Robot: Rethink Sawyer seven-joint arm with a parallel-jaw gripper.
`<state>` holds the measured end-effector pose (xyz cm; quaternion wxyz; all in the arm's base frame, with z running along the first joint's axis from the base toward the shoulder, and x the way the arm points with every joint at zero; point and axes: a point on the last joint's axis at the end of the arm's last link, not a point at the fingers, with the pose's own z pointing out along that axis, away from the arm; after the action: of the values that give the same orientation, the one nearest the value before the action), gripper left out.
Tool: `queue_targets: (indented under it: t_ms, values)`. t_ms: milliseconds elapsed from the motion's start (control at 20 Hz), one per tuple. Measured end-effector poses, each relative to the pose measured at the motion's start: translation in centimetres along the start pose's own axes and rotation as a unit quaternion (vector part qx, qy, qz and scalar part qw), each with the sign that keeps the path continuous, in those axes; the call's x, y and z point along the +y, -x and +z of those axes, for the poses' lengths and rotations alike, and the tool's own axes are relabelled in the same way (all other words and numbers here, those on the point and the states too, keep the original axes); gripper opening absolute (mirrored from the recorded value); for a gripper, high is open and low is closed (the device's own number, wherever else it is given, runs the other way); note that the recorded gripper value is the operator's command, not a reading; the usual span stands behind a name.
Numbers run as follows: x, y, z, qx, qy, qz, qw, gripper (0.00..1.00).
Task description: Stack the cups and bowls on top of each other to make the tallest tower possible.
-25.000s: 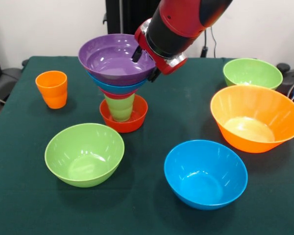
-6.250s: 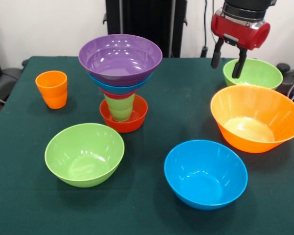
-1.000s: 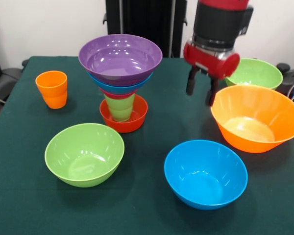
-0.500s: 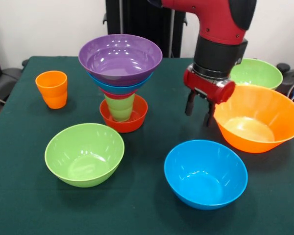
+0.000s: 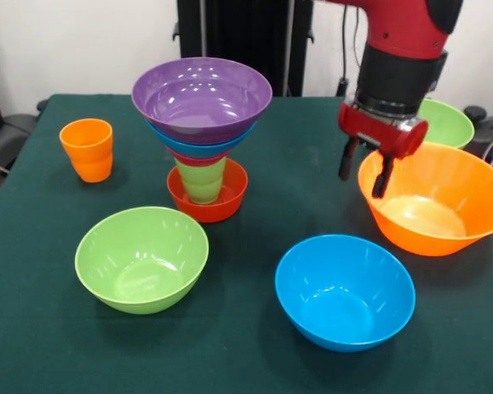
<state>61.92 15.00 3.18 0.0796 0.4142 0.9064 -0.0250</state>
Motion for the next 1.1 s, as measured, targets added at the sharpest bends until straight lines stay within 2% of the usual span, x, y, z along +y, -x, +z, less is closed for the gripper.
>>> queue_targets:
  t_ms: [250, 350, 500, 600, 800, 1100]
  values:
    - [-0.1, -0.1, -3.2, 0.021, -0.030, -0.007, 0.9993, 1.00]
    - [-0.3, 0.7, -5.3, 0.027, -0.050, -0.012, 0.9983, 1.00]
    - [-0.4, 2.4, -7.2, 0.024, -0.063, -0.014, 0.9976, 1.00]
    - [-0.5, 3.9, -8.5, 0.014, -0.066, -0.014, 0.9976, 1.00]
    - [-0.4, 6.3, -10.1, -0.004, -0.056, -0.007, 0.9984, 1.00]
    - [-1.0, 7.7, -10.5, -0.004, -0.052, 0.005, 0.9986, 1.00]
